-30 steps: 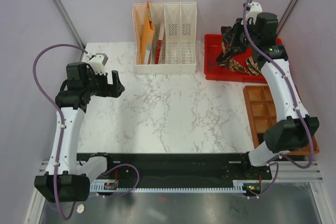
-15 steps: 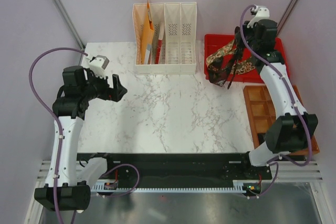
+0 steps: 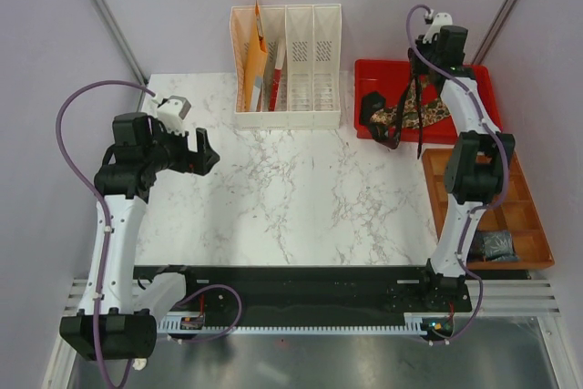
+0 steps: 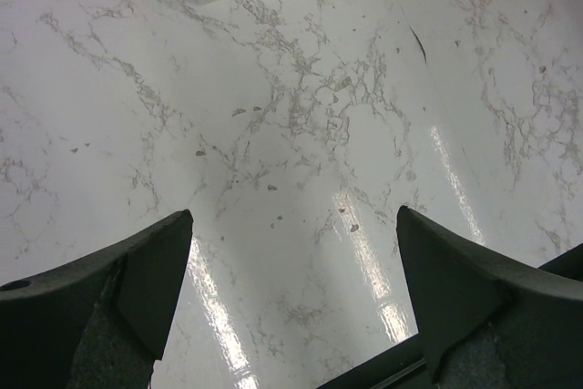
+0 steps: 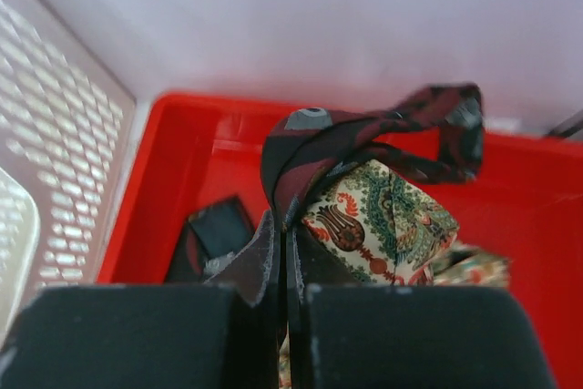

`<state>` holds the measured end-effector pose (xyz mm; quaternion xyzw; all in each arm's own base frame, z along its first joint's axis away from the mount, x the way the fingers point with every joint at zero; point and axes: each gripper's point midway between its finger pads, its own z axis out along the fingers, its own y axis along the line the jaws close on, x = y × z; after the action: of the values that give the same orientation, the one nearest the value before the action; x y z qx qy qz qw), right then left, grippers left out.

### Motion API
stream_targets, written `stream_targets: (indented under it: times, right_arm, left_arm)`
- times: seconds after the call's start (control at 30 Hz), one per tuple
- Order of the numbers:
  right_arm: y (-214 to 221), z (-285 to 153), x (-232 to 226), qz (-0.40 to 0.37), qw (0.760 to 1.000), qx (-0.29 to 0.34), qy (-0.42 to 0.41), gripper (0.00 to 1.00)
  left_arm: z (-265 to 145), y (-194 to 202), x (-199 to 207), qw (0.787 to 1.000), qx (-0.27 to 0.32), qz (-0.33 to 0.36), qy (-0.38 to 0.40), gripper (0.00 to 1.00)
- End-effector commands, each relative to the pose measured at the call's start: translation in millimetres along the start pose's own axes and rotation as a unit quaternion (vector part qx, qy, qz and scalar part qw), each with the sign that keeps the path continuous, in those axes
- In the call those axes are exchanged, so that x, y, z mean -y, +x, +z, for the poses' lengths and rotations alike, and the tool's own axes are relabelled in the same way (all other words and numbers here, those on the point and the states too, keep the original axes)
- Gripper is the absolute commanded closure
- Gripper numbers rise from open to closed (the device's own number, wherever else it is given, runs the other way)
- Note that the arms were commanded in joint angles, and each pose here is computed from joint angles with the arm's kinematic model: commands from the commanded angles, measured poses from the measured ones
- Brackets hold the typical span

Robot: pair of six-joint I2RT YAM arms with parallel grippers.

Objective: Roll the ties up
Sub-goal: Pick up the tie from the bin.

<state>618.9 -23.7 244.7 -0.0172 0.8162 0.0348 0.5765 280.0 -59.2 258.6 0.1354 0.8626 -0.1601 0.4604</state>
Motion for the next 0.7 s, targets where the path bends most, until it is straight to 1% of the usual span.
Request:
stream_targets:
  times: [0.0, 0.03, 0.1, 0.13, 0.17, 0.23, 0.27, 0.33, 0.4, 0.43, 0.5, 0.57, 0.67]
  right_arm:
    - [45.7, 23.3, -21.5, -0.01, 0.997, -0.068, -0.023, 0.79]
    - [43.5, 25.4, -17.5, -0.011, 0.997, -0.069, -0.012, 0.62]
    - [63.0, 24.4, -11.9, -0.013, 0.994, -0.107, -0.007, 0.45]
    - [60.8, 22.3, -9.1, -0.015, 0.994, -0.112, -0.001, 0.34]
    - [61.6, 18.3, -6.1, -0.016, 0.993, -0.12, 0.003, 0.32]
    - [64.4, 9.3, 1.1, -0.014, 0.991, -0.135, 0.014, 0.32]
    - [55.5, 3.5, 10.0, -0.008, 0.991, -0.126, 0.032, 0.34]
    - [45.7, 1.3, 14.9, 0.003, 0.993, -0.114, 0.039, 0.38]
    - [40.8, 4.5, 5.6, 0.02, 0.994, -0.105, 0.017, 0.41]
    - [37.8, 7.2, 0.9, 0.02, 0.995, -0.1, 0.006, 0.45]
    - [43.5, 16.6, -12.3, 0.037, 0.994, -0.104, -0.004, 0.46]
    - [42.7, 28.7, -22.3, 0.034, 0.995, -0.094, -0.011, 0.47]
    - [34.5, 44.4, -7.5, 0.027, 0.997, -0.066, 0.034, 0.5]
  left_arm:
    - [5.8, 6.6, -5.9, 1.0, -0.012, 0.009, -0.005, 0.0]
    - [6.9, 6.4, -5.9, 1.0, -0.014, 0.007, -0.004, 0.0]
    - [11.2, 6.8, -8.1, 1.0, -0.02, 0.001, -0.004, 0.0]
    - [12.7, 6.4, -8.2, 1.0, -0.022, 0.001, -0.002, 0.0]
    - [15.0, 7.5, -9.7, 1.0, -0.026, -0.001, -0.002, 0.0]
    - [17.6, 6.8, -9.4, 1.0, -0.028, -0.006, 0.001, 0.0]
    - [19.0, 7.7, -10.1, 0.999, -0.031, -0.008, 0.001, 0.0]
    - [21.9, 9.3, -10.1, 0.999, -0.034, -0.012, 0.004, 0.0]
    - [24.8, 11.5, -12.0, 0.999, -0.039, -0.015, 0.003, 0.0]
    - [27.0, 12.8, -13.1, 0.999, -0.042, -0.015, 0.003, 0.0]
    - [29.7, 13.6, -15.7, 0.999, -0.047, -0.013, 0.0, 0.0]
    - [30.8, 13.2, -17.7, 0.999, -0.049, -0.013, -0.002, 0.0]
    - [32.3, 11.7, -19.6, 0.999, -0.05, -0.011, -0.005, 0.0]
